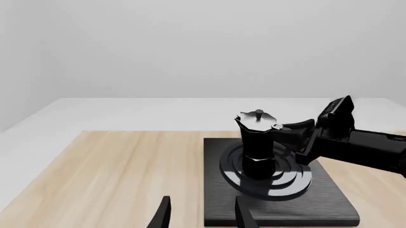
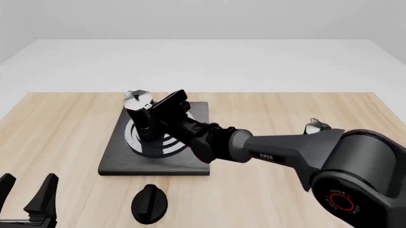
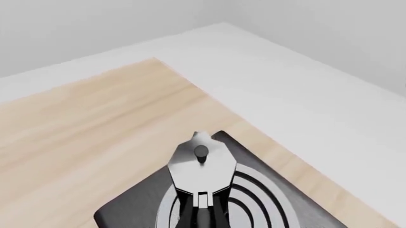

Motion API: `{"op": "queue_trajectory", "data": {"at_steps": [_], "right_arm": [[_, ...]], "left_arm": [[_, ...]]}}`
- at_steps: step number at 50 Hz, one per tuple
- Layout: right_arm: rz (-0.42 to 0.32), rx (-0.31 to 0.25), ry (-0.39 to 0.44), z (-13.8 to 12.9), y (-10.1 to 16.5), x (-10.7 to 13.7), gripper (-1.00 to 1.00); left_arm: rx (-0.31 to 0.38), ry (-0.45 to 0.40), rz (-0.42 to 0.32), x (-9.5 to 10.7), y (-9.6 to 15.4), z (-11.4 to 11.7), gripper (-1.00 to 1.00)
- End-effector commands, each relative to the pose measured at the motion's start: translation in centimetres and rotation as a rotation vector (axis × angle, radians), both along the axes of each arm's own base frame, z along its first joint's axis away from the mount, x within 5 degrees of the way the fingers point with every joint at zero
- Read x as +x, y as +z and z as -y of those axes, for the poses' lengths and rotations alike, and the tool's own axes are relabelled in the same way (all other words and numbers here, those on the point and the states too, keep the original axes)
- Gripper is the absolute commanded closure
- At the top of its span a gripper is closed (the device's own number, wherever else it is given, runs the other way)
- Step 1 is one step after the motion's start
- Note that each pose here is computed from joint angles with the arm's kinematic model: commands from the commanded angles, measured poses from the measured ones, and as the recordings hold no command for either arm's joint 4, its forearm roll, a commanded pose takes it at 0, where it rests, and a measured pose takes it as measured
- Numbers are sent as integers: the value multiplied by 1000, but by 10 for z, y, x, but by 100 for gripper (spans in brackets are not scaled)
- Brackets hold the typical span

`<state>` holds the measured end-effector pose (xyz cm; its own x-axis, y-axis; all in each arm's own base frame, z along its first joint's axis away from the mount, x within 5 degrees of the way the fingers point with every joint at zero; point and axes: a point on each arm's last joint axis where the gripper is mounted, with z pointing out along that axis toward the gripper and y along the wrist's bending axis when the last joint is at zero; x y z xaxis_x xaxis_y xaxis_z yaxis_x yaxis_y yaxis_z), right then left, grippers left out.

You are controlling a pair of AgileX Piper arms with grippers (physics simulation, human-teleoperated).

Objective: Put both moka pots on the stove.

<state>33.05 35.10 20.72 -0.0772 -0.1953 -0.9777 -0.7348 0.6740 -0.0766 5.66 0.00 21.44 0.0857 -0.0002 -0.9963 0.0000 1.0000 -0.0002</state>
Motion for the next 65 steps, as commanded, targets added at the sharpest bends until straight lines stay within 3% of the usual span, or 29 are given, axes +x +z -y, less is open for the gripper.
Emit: {"op": "queue_trajectory", "data": {"at_steps": [1, 20, 21, 41, 56, 65], "right_arm": [[0, 19, -16, 2, -2, 8, 100], [10, -2, -13, 6, -6, 6, 100], [13, -8, -19, 8, -6, 8, -100], [3, -8, -28, 24, 19, -2, -100], [-17, -18, 43, 43, 61, -63, -100], [-27, -4, 61, 66, 99, -94, -100]], "left_arm": [[0, 0, 0, 0, 0, 0, -100], [0, 0, 0, 0, 0, 0, -100], [0, 0, 0, 0, 0, 0, -100], [0, 0, 0, 0, 0, 0, -100], [0, 0, 0, 0, 0, 0, -100], [0, 0, 0, 0, 0, 0, -100]]}}
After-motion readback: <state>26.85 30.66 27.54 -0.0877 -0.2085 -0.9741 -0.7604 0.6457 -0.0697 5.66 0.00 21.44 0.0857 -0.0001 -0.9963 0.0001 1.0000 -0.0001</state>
